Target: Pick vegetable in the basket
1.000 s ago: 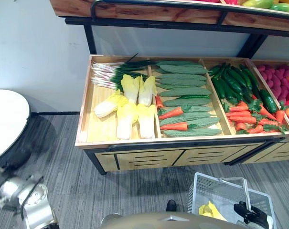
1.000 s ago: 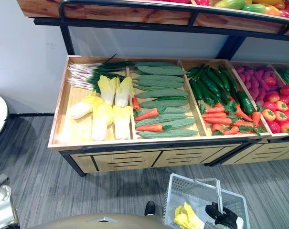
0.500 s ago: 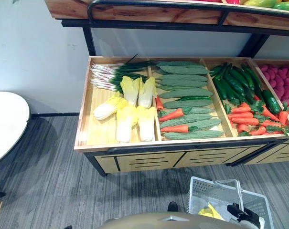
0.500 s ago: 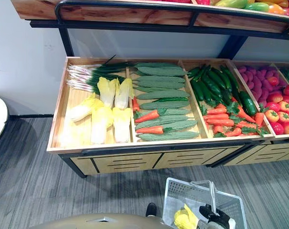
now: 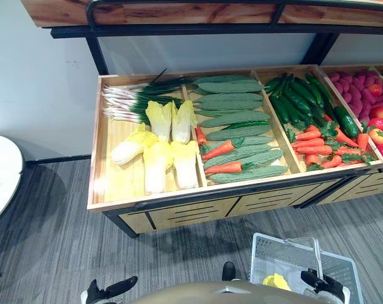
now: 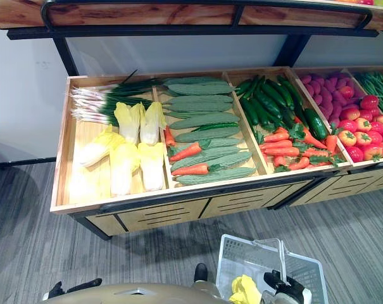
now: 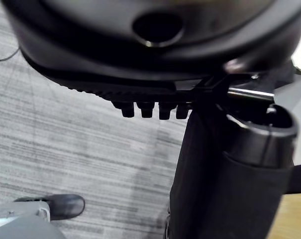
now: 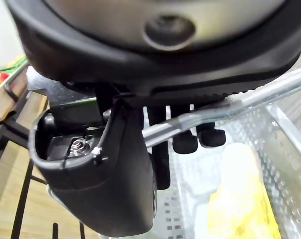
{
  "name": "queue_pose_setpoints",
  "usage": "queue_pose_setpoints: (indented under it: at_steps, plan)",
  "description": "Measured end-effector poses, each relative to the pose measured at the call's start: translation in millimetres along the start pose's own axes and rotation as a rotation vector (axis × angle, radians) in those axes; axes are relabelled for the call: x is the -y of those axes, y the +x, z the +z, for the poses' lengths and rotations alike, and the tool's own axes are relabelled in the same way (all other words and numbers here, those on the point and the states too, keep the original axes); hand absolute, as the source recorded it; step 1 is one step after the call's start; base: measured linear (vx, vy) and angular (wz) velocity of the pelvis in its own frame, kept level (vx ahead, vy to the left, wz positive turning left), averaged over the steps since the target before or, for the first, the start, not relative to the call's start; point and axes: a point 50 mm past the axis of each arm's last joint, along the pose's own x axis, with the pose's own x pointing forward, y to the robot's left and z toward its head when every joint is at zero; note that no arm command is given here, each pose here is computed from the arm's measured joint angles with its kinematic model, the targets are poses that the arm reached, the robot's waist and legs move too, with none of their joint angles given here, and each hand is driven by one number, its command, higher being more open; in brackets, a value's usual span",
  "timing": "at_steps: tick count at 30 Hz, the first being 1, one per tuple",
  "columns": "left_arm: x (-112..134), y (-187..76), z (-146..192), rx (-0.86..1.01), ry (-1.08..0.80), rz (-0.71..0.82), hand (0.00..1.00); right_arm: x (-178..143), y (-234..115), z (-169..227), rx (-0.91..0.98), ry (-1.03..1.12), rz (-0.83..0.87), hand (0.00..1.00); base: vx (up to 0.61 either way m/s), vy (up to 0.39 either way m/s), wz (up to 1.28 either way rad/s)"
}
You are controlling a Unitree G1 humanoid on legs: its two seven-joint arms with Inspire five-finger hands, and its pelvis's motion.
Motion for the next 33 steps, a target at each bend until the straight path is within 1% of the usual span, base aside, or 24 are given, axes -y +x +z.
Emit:
queue_pose_setpoints:
  at_steps: [4, 6, 9, 10, 11, 13, 15, 17, 21, 23, 25, 28, 30, 33]
  plan:
    - [11.0, -1.0, 4.5, 0.020, 0.026, -0.069, 1.00, -1.9, 2.4, 15.4, 0.044, 0.014, 0.003, 0.00, -0.07, 0.065, -0.15]
    - [10.3, -0.4, 5.9, 0.026, 0.041, -0.072, 1.00, -5.6, 2.3, 25.0, 0.079, 0.012, 0.022, 0.00, -0.18, 0.161, -0.58]
    - [7.4, 0.8, 8.3, 0.034, 0.055, -0.066, 1.00, -16.8, -1.0, 45.7, 0.171, -0.024, 0.060, 0.00, -0.27, 0.155, -0.95]
    - [9.7, 0.7, 10.9, 0.044, 0.052, -0.071, 1.00, -23.9, -2.5, 59.7, 0.215, -0.022, 0.076, 0.00, -0.27, 0.134, -0.78]
    - [14.3, -0.2, 18.8, 0.084, 0.039, -0.084, 1.00, -21.4, -2.6, 67.3, 0.245, -0.018, 0.064, 0.00, -0.25, 0.157, -0.70]
    - [8.5, 1.4, 23.7, 0.106, 0.043, -0.072, 1.00, -20.8, -2.4, 68.4, 0.249, -0.023, 0.063, 0.00, -0.14, 0.112, -0.61]
    - [3.5, 1.0, 17.1, 0.084, 0.026, -0.070, 1.00, -31.6, -4.4, 74.2, 0.265, -0.055, 0.096, 0.00, -0.10, 0.041, -0.85]
    - [0.0, 1.8, 14.0, 0.066, 0.020, -0.071, 1.00, -41.0, -5.2, 81.9, 0.283, -0.094, 0.130, 0.00, -0.07, -0.077, -1.20]
    - [3.7, 3.0, 20.8, 0.077, -0.015, -0.089, 1.00, -56.3, -8.8, 102.4, 0.333, -0.137, 0.178, 0.00, -0.03, -0.200, -1.07]
    - [6.0, 2.3, 19.3, 0.070, -0.026, -0.092, 1.00, -57.2, -9.3, 111.7, 0.373, -0.191, 0.190, 0.00, 0.00, -0.331, -1.14]
    - [13.7, 0.3, 15.6, 0.056, -0.030, -0.112, 1.00, -48.5, -6.1, 113.1, 0.390, -0.250, 0.171, 0.00, 0.03, -0.265, -0.66]
    - [28.0, -3.0, 9.3, 0.026, -0.014, -0.157, 1.00, -35.1, -2.6, 103.6, 0.376, -0.284, 0.144, 0.00, 0.08, -0.183, -0.36]
    - [30.6, -4.2, 4.8, 0.009, -0.014, -0.167, 1.00, -34.2, -6.1, 96.7, 0.393, -0.309, 0.152, 0.00, 0.09, -0.166, -0.44]
    - [27.7, -3.8, 3.7, 0.006, -0.014, -0.159, 1.00, -38.4, -14.2, 87.9, 0.423, -0.323, 0.178, 0.00, 0.07, -0.129, -0.64]
